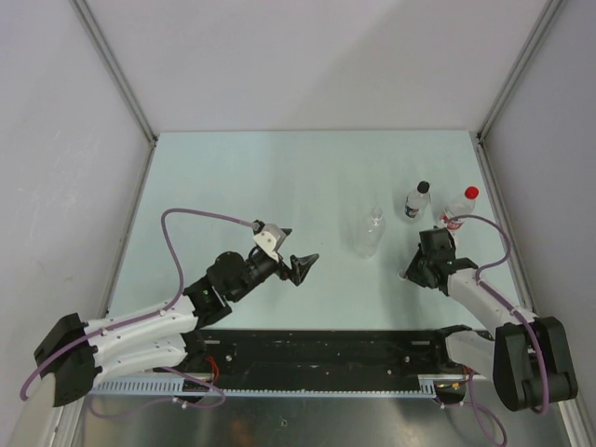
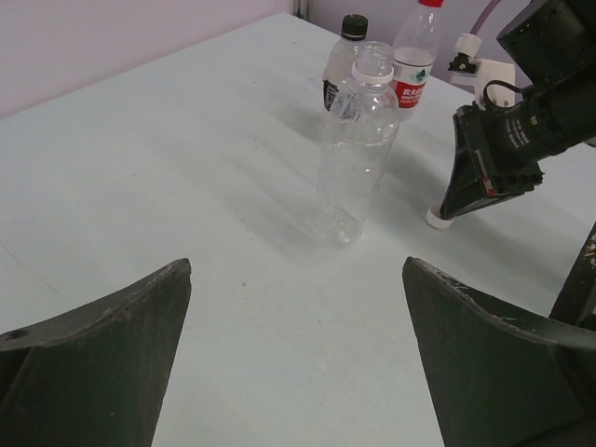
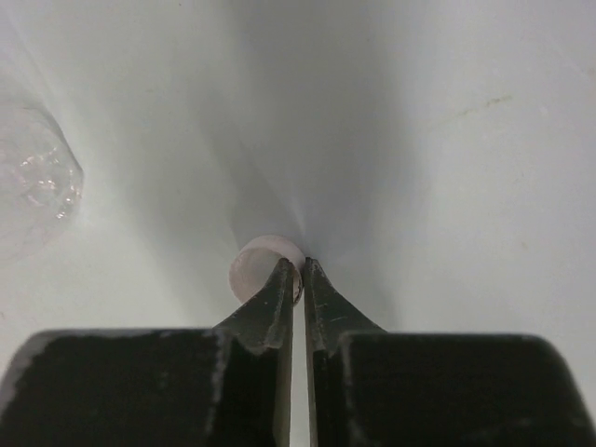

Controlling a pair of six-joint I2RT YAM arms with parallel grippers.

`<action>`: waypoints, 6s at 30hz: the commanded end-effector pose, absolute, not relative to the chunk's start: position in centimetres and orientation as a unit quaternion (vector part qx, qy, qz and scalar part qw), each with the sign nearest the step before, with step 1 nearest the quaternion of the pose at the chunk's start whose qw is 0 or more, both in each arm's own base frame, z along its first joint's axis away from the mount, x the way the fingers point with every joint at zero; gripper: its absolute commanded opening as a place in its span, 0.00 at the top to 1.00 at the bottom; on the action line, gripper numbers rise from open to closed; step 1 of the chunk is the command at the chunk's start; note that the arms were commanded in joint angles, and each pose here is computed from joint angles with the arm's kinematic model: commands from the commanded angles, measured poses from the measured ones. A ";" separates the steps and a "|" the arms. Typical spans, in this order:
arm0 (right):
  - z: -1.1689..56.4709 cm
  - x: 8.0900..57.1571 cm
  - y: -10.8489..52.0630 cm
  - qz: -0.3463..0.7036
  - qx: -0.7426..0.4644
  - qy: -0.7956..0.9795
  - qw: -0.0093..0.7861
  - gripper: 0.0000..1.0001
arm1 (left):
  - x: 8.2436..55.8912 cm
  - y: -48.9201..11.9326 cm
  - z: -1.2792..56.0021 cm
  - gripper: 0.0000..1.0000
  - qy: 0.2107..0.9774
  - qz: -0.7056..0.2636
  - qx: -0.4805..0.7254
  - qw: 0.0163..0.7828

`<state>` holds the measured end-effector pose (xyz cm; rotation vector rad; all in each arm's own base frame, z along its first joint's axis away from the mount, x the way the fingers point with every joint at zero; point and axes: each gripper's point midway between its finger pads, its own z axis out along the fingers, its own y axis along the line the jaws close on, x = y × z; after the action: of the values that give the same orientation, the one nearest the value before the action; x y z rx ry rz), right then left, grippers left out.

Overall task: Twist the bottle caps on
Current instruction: Pick up the bottle cap from the center of the board, then pick up the plastic bottle at the center of the board.

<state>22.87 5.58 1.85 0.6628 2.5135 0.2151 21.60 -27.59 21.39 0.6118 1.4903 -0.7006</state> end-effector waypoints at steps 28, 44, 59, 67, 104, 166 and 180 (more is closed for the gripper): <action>36.9 9.6 26.5 0.595 -0.452 0.395 0.534 1.00 | 8.1 -33.0 36.8 0.05 0.478 -0.680 0.360 0.423; 37.6 9.4 26.5 0.558 -0.492 0.353 0.568 1.00 | 5.7 -32.9 36.9 0.35 0.449 -0.721 0.384 0.363; 36.2 9.4 26.6 0.545 -0.516 0.365 0.551 1.00 | 6.8 -33.1 36.2 0.57 0.468 -0.721 0.360 0.363; 35.5 9.8 26.7 0.537 -0.519 0.376 0.549 0.99 | 6.9 -32.9 36.4 0.64 0.466 -0.720 0.358 0.368; 25.8 23.6 15.1 0.382 0.102 0.770 0.500 0.01 | 15.9 -31.1 29.4 0.80 0.562 -0.528 0.321 0.550; 12.8 32.6 16.7 0.122 -0.138 0.649 0.738 0.05 | 17.6 -30.4 28.3 0.80 0.575 -0.474 0.330 0.580; 14.6 33.6 16.9 0.095 -0.141 0.628 0.759 0.07 | 17.5 -30.7 28.2 0.80 0.572 -0.473 0.339 0.578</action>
<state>31.68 16.35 6.54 -0.4221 1.6643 0.1892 16.95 -30.75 26.70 0.7932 1.3947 -1.1347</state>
